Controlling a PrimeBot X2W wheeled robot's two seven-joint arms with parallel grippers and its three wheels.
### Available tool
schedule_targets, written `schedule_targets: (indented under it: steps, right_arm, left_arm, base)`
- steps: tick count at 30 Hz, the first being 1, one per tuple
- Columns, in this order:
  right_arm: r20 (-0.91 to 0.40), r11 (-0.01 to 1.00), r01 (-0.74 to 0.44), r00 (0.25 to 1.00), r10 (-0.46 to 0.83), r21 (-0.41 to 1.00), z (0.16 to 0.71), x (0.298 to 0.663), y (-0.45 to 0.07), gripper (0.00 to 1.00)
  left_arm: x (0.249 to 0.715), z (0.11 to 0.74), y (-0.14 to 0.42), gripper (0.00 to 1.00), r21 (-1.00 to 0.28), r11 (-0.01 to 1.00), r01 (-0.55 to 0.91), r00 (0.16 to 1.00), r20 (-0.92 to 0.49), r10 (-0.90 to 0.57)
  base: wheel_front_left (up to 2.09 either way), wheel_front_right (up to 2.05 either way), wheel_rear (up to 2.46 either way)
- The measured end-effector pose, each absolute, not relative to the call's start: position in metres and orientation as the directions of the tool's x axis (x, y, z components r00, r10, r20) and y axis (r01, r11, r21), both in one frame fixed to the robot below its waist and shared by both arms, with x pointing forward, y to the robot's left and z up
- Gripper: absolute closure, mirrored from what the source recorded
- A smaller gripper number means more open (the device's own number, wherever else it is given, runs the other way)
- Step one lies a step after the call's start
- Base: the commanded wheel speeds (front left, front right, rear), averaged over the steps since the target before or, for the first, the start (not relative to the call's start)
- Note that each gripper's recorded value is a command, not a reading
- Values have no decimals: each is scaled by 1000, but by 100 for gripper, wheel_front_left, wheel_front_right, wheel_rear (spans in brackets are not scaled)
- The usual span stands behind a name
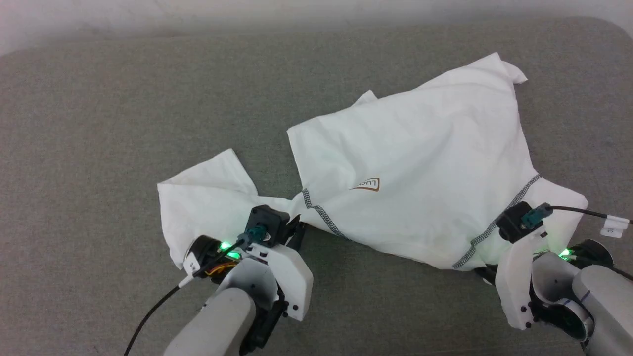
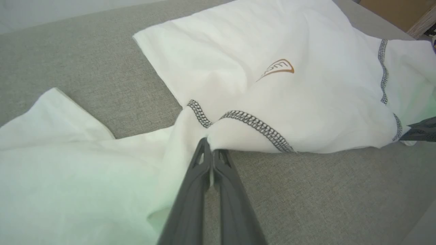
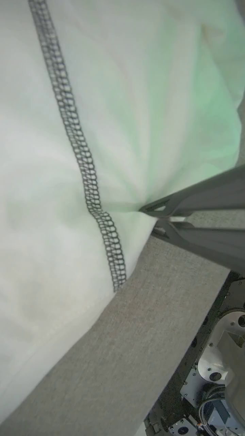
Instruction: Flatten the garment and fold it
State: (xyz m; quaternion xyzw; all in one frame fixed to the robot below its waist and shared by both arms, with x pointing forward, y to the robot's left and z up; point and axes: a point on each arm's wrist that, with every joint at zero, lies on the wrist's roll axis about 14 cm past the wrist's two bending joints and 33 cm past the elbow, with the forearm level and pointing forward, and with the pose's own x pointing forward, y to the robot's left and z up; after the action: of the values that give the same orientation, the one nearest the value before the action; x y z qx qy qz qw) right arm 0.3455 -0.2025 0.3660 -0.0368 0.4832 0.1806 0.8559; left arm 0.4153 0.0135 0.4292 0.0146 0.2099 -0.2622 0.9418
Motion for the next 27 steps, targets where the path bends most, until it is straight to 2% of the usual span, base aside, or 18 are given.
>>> schedule_targets:
  steps: [6, 11, 16, 21, 27]
  right_arm:
    - [-663, 941, -335, 692, 286, 57, 419, 376, -206, 100]
    - [-495, 944, -328, 823, 278, -16, 483, 395, -212, 100]
    - [-250, 954, -276, 938, 241, -119, 579, 423, -224, 100]
    - [-14, 960, -219, 976, 219, -173, 672, 452, -227, 100]
    - [229, 972, -148, 955, 189, -183, 765, 489, -234, 100]
  left_arm:
    - [420, 469, 13, 100, -71, 868, 491, 831, -263, -491]
    - [429, 520, 17, 100, -35, 873, 486, 866, -114, -486]
    - [454, 609, 19, 100, 41, 880, 474, 873, 107, -475]
    - [487, 693, 22, 100, 89, 895, 437, 850, 285, -443]
    - [536, 767, 26, 100, 132, 918, 375, 825, 404, -395]
  base:
    - [0, 0, 0]
    - [0, 0, 0]
    - [0, 0, 0]
    - [0, 0, 0]
    - [0, 0, 0]
